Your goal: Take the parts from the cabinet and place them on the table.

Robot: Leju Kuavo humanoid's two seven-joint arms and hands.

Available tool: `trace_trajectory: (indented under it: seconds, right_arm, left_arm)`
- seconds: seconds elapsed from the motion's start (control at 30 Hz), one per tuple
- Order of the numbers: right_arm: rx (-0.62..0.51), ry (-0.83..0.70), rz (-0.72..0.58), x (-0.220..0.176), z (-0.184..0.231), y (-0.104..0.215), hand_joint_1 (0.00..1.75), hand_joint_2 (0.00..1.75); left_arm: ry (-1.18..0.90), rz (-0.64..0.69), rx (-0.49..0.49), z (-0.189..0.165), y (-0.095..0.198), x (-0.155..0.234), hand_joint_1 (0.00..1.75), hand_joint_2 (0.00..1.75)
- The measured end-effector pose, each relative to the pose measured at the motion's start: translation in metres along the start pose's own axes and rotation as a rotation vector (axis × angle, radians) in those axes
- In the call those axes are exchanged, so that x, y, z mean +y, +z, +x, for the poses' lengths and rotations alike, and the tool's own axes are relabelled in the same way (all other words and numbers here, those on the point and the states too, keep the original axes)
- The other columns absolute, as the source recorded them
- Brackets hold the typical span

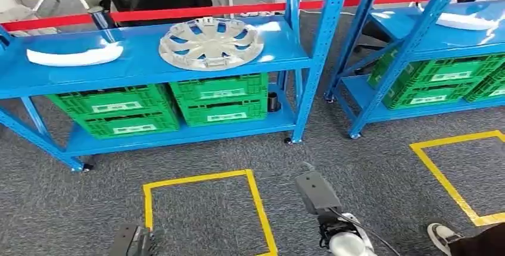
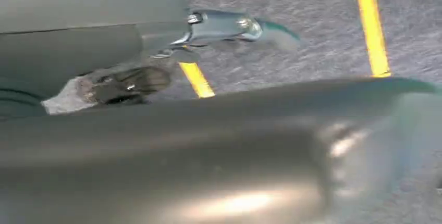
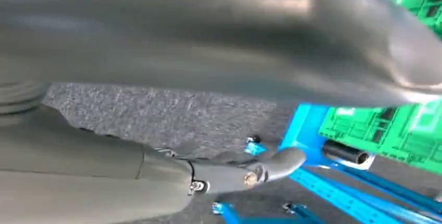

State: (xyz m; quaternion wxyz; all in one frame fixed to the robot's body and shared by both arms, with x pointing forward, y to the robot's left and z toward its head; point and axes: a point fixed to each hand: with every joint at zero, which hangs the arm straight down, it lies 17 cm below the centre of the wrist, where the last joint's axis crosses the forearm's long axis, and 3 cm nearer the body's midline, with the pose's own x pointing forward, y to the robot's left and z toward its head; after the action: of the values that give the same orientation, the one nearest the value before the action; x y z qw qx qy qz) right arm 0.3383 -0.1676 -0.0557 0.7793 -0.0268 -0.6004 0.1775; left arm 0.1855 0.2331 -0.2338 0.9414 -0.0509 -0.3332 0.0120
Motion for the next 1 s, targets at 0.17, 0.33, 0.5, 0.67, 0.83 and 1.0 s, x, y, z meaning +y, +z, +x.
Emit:
trace_trajectory:
  seconds: [0.17,0.33,0.5,0.67,0.83,1.0]
  right_arm:
    - [0.003,0.003,0.010,0.000,-0.004,0.004,0.00,0.00]
    - [-0.030,0.050,0.029,-0.001,0.003,0.003,0.00,0.00]
    - [-0.040,0.060,0.044,0.004,0.005,0.004,0.00,0.00]
    - [-0.045,0.067,0.052,0.006,0.006,0.004,0.00,0.00]
    - [-0.064,0.045,0.057,0.007,0.012,0.002,0.00,0.00]
    - [-0.069,0.043,0.056,0.006,0.014,0.001,0.00,0.00]
  left_arm:
    - [0.003,-0.005,-0.001,0.001,0.000,-0.004,0.00,0.00]
    - [0.003,-0.007,0.004,0.001,-0.001,-0.005,0.00,0.00]
    - [0.003,-0.006,0.004,0.001,-0.001,-0.004,0.00,0.00]
    - [0.004,-0.005,0.014,-0.005,0.001,-0.004,0.00,0.00]
    - [0.002,-0.001,0.012,-0.004,0.001,-0.001,0.00,0.00]
    - [0.004,-0.003,0.013,-0.005,0.002,-0.002,0.00,0.00]
